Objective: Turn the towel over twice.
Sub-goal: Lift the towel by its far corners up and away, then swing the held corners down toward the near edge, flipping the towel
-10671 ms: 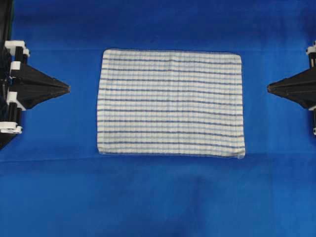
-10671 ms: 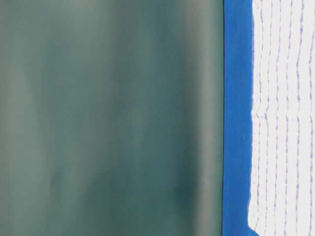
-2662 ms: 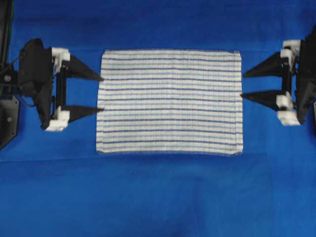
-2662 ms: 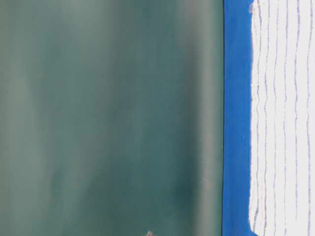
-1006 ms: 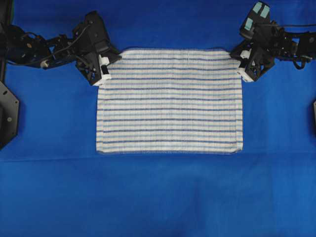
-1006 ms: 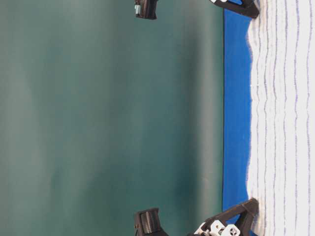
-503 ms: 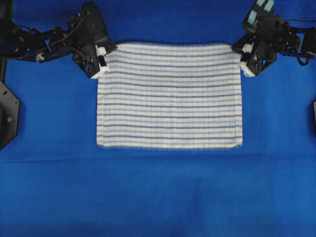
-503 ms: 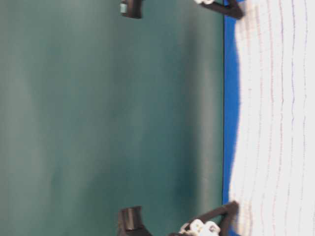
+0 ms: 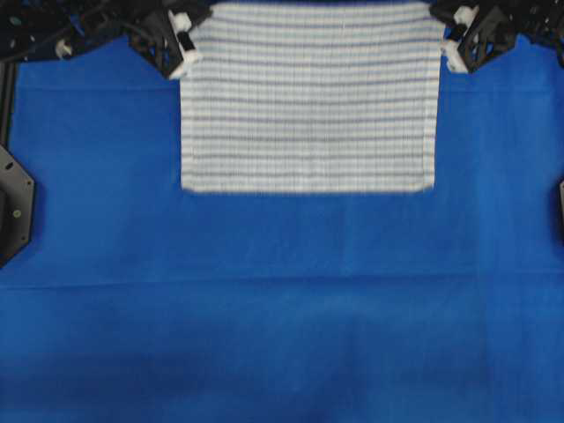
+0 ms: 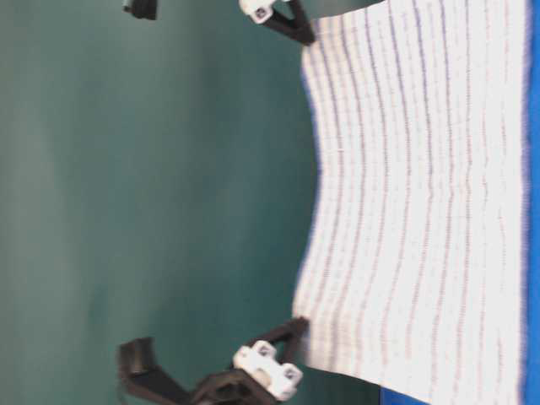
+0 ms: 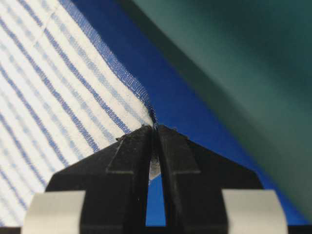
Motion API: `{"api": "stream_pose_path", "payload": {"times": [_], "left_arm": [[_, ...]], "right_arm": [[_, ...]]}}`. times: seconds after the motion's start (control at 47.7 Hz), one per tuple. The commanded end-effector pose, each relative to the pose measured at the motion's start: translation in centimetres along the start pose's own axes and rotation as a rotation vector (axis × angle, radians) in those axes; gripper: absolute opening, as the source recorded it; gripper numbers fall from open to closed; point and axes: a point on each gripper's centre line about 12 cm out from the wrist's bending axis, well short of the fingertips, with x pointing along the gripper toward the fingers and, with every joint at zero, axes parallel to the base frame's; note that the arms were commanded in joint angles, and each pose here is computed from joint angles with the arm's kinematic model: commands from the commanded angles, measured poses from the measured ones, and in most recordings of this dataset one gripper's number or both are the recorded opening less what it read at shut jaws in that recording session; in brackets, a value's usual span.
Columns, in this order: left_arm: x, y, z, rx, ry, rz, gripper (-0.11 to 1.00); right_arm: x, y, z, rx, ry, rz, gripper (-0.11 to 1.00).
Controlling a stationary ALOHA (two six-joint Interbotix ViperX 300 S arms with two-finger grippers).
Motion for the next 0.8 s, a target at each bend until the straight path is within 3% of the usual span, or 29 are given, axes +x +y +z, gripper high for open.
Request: {"api": "stream_pose_path", "payload": {"times": [0.0,0.105,0.44,0.587,0.776], "left_arm": [[-1.0,1.1,3.1,0.022,-0.082,0.031,0.03],[-1.7,1.6,4.7,0.063,-0.127,0.046,0.03],[-3.4,2.5,8.1,0.113,-0.222,0.081,0.03],[-4.9,3.0,9.9,0.115,-0.274,0.100,0.03],[-6.3,2.8,10.7,0.120,-0.273,0.088,0.03]], "right_arm": [[-0.9,-0.9,2.5,-0.009,-0.068,-0.028,0.08],[-1.7,-1.3,4.0,-0.023,-0.096,-0.048,0.08],[-5.5,-2.3,9.4,-0.072,-0.207,-0.117,0.08],[-6.7,-2.2,10.4,-0.073,-0.248,-0.120,0.08],[-8.3,-0.9,10.6,-0.080,-0.280,-0.091,0.08]]}}
